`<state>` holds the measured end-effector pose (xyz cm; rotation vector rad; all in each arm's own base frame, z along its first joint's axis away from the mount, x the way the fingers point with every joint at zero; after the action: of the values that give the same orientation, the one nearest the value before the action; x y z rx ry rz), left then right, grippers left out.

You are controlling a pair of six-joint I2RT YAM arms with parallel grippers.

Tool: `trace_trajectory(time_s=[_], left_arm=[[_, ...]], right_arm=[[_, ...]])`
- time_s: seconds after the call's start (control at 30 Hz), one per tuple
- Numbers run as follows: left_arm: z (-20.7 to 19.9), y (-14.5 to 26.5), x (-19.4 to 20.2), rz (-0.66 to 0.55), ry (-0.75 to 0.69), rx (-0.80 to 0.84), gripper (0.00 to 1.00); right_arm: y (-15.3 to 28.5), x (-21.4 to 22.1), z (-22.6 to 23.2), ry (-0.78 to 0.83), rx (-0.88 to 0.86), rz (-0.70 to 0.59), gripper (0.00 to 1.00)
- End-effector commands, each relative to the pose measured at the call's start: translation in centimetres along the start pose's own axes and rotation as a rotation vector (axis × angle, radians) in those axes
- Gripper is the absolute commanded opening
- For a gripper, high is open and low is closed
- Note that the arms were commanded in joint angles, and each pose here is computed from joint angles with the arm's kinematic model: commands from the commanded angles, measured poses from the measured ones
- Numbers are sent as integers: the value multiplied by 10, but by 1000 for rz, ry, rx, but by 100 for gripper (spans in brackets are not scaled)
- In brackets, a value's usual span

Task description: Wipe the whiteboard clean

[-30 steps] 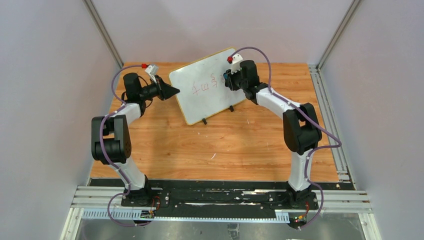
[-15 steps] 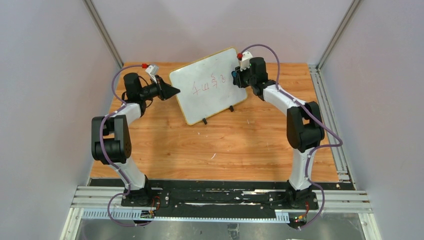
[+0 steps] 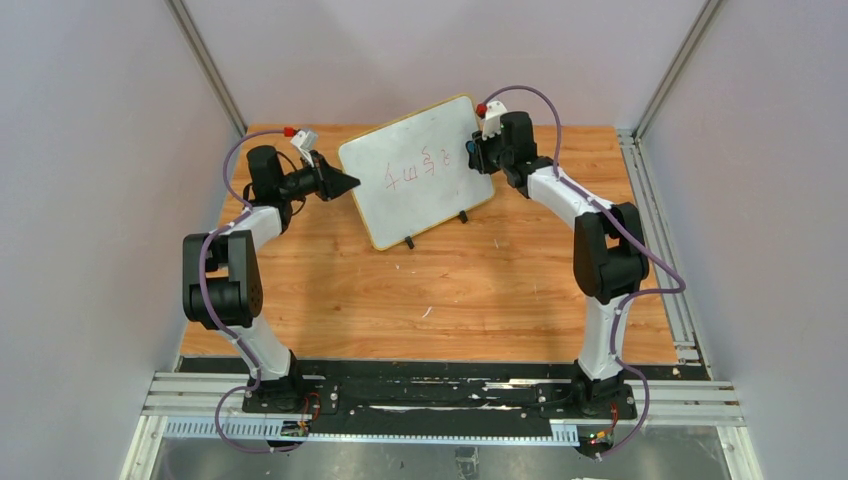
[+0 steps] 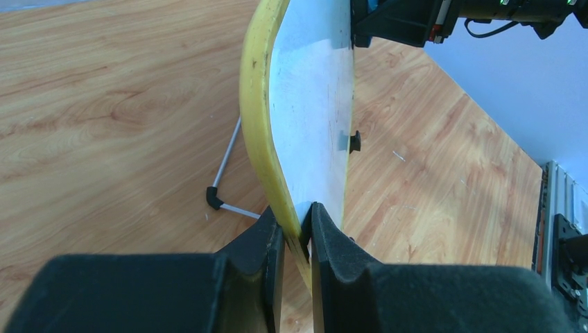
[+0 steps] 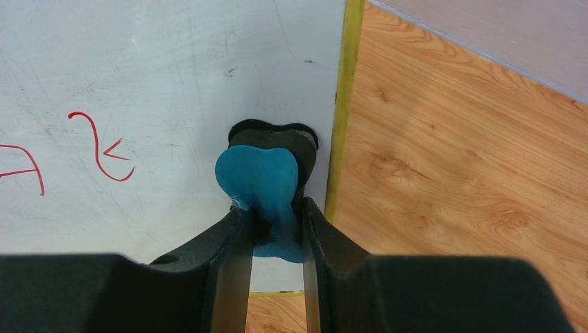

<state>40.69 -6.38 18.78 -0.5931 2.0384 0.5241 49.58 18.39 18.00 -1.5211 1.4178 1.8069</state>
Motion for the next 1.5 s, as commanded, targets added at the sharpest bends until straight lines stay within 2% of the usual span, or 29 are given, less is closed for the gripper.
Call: trace_trajectory(time_s=[0.0,0.6,0.97,1.3,1.47], left_arm=[[13,3,14,32,-37,-68,0],[12,3,14,32,-34,-66,0],[12,3,15,35,-31,-63,0],[12,3,14,35,-35,-64,0],[12,3,14,35,-34,-62,0]], right_arm=[[1,-19,17,12,-32,-45,1],[-1,-45,110,137,-164,-85,0],[-15,-27,72,140,-76,-19,1],[1,-24,15,111,33,-14,1],[1,-25,10,88,25,-17,1]])
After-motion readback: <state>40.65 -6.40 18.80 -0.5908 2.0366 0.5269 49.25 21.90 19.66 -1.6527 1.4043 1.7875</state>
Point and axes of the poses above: each gripper's point midway between its finger pads, its own y axis back along the fingers, its own z axis along the line the jaws close on, x = y × z, the point moved 6 cm from there along y, back along the fingers, and after that the axes turned 5 degrees about y, right-handed, at the moved point
